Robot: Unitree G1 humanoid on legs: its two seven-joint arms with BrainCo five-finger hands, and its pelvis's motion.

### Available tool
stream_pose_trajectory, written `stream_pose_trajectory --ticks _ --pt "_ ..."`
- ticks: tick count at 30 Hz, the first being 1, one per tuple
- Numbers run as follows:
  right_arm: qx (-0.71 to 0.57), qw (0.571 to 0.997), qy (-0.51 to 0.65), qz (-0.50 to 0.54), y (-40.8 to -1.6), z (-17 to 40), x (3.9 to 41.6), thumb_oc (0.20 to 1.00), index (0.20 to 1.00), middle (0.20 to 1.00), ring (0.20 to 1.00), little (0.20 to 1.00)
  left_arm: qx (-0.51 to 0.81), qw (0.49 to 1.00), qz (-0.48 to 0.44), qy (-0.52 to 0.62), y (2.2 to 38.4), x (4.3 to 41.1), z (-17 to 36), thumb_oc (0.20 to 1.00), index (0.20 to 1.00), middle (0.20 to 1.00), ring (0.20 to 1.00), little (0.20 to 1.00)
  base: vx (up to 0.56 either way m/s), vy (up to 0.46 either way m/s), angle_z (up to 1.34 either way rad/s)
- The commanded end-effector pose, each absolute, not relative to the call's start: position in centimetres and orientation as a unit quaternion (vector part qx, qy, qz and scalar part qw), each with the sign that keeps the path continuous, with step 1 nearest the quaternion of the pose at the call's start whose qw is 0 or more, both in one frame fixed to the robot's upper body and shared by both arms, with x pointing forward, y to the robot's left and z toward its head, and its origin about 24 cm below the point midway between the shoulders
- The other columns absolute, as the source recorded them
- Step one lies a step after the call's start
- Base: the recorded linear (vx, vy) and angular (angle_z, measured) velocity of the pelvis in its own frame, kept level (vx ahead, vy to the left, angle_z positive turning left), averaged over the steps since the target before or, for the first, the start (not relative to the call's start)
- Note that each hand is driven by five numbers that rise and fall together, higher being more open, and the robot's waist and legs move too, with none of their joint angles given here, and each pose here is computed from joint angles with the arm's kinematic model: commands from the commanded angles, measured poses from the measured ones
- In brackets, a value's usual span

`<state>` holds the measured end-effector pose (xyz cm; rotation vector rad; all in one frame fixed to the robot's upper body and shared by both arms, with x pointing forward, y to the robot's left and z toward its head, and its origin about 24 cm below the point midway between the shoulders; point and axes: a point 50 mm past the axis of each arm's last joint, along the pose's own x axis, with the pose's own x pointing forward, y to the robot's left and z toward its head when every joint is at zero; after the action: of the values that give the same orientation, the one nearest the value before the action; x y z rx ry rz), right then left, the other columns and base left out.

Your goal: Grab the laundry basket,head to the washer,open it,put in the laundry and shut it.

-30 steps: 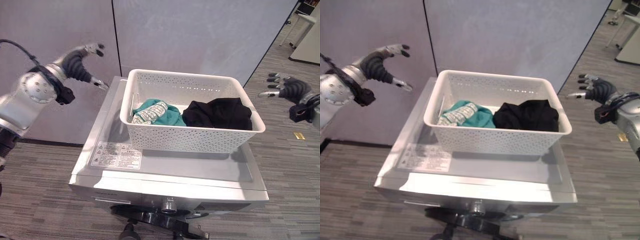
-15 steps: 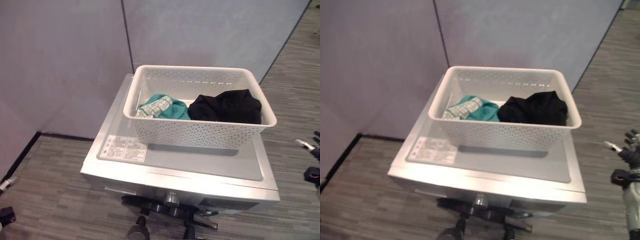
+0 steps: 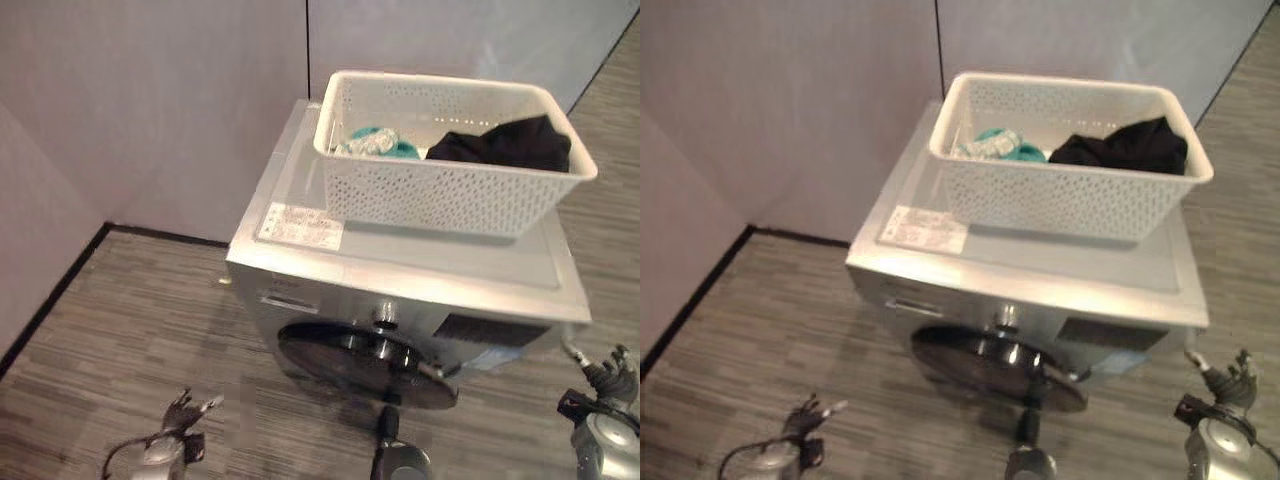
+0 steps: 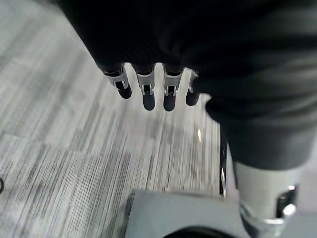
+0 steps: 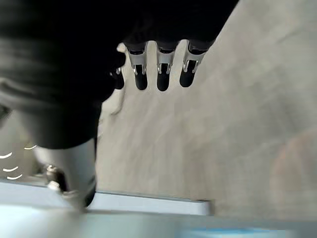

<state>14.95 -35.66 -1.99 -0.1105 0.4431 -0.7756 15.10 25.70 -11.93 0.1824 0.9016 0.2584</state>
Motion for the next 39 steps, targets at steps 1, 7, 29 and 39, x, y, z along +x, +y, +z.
stream_pose_trajectory --ticks 1,7,29,39 --pt "-0.113 0.933 0.139 -0.312 -34.5 1.4 19.2 1.000 1.000 1.000 1.000 1.000 0.156 0.890 0.127 0.409 27.8 15.7 -10.6 1.000 1.000 1.000 1.000 1.000 -0.33 0.207 -0.32" --pt "-0.158 0.929 0.176 -0.284 -33.7 0.3 18.9 1.000 1.000 1.000 1.000 1.000 0.199 0.884 0.097 0.411 27.4 16.1 -10.7 1.000 1.000 1.000 1.000 1.000 -0.34 0.030 -0.16" --pt "-0.318 0.929 0.162 -0.102 -28.9 0.0 23.4 1.000 1.000 1.000 1.000 1.000 0.195 0.846 0.148 0.474 26.5 13.2 -13.4 1.000 1.000 1.000 1.000 1.000 -0.17 -0.226 0.33" --pt "-0.307 0.920 0.221 -0.103 -28.7 -2.7 24.0 1.000 1.000 1.000 1.000 1.000 0.206 0.823 0.124 0.514 26.2 10.7 -14.5 1.000 1.000 1.000 1.000 1.000 -0.02 0.112 0.42"
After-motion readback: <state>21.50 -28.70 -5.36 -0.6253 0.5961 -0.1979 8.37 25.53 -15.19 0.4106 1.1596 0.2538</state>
